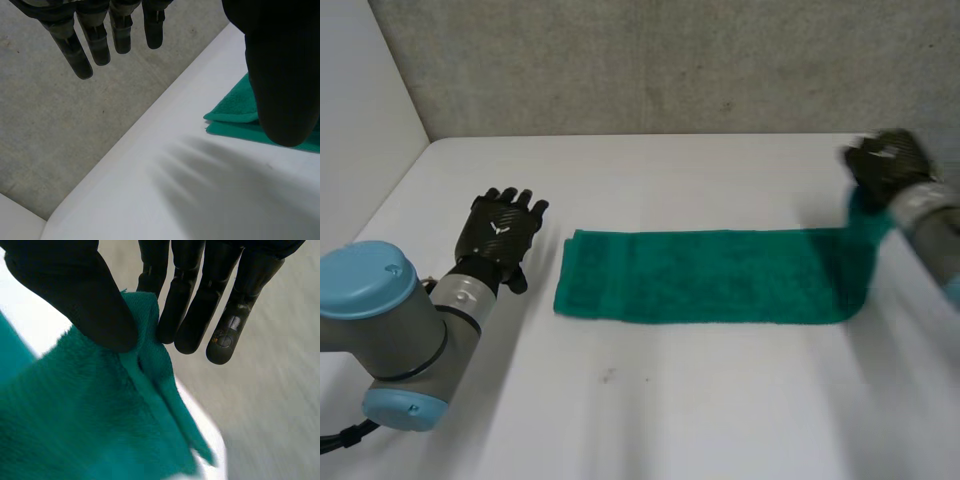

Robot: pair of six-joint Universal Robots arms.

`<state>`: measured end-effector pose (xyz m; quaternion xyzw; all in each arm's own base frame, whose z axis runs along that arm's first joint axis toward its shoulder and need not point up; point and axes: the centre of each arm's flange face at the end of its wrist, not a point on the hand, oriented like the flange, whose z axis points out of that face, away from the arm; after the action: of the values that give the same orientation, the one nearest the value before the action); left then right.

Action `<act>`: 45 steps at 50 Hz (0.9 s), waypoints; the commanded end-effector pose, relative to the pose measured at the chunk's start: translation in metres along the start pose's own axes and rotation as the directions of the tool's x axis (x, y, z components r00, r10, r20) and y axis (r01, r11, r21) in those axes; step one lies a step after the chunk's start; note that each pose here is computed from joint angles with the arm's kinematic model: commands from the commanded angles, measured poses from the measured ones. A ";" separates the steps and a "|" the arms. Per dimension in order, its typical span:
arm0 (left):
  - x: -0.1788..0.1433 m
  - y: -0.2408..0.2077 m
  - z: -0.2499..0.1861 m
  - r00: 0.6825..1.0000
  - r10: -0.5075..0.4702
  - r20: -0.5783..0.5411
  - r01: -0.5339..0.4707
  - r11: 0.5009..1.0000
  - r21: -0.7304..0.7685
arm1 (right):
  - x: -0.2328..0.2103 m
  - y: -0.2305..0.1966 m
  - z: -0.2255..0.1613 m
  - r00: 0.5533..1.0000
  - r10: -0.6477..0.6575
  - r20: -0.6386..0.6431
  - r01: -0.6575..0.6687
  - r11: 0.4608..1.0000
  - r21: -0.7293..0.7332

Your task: Fold the towel.

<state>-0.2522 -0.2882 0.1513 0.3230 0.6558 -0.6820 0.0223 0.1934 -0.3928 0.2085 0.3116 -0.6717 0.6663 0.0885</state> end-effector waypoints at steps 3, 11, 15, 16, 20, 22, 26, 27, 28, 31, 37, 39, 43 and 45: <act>-0.002 0.000 0.001 1.000 0.000 0.007 0.000 1.000 0.001 | -0.142 -0.108 -0.038 0.924 -0.096 0.369 -0.045 0.934 0.354; -0.009 -0.005 0.002 1.000 0.000 0.027 0.000 1.000 0.019 | -0.262 -0.103 -0.068 0.769 -0.186 0.612 -0.114 0.902 0.417; -0.013 -0.004 0.003 0.999 -0.001 0.039 0.000 1.000 0.015 | -0.293 -0.097 -0.077 0.734 -0.202 0.648 -0.123 0.899 0.420; -0.013 -0.004 0.003 0.999 -0.001 0.039 0.000 1.000 0.015 | -0.299 -0.095 -0.079 0.726 -0.205 0.657 -0.123 0.900 0.417; -0.014 -0.006 0.004 0.999 -0.002 0.043 0.001 1.000 0.022 | -0.313 -0.084 -0.084 0.705 -0.207 0.678 -0.115 0.910 0.398; -0.015 -0.008 0.005 0.999 -0.004 0.045 0.003 1.000 0.030 | -0.305 -0.085 -0.078 0.738 -0.184 0.650 -0.104 0.920 0.379; -0.015 -0.017 0.007 0.998 -0.036 0.043 0.033 0.998 0.060 | -0.283 -0.095 -0.070 0.822 -0.126 0.556 -0.083 0.939 0.335; -0.015 -0.023 0.009 0.997 -0.059 0.041 0.056 0.995 0.080 | -0.276 -0.101 -0.070 0.843 -0.105 0.528 -0.085 0.943 0.323; -0.015 -0.026 0.011 0.997 -0.072 0.039 0.068 0.993 0.091 | -0.260 -0.109 -0.071 0.873 -0.059 0.484 -0.096 0.953 0.289; -0.009 -0.044 0.013 0.991 -0.134 0.011 0.131 0.981 0.142 | -0.219 -0.102 -0.063 0.914 0.054 0.403 -0.133 0.976 0.170; 0.003 -0.064 0.020 0.973 -0.225 -0.051 0.231 0.957 0.177 | -0.182 -0.070 -0.065 0.912 0.177 0.371 -0.184 0.983 -0.015; 0.009 -0.065 0.023 0.967 -0.244 -0.075 0.253 0.954 0.159 | -0.164 -0.042 -0.065 0.915 0.227 0.334 -0.196 0.973 -0.122; 0.035 -0.055 0.035 0.951 -0.270 -0.149 0.277 0.961 0.028 | -0.149 -0.006 -0.063 0.923 0.258 0.285 -0.196 0.954 -0.228; 0.037 -0.054 0.037 0.950 -0.272 -0.152 0.277 0.961 0.011 | -0.146 0.005 -0.064 0.925 0.265 0.273 -0.196 0.947 -0.255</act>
<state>-0.3045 -0.2979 0.1946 0.2653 0.6470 -0.7060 -0.1121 0.3281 -0.2805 0.1626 0.3455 -0.7306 0.5828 -0.0848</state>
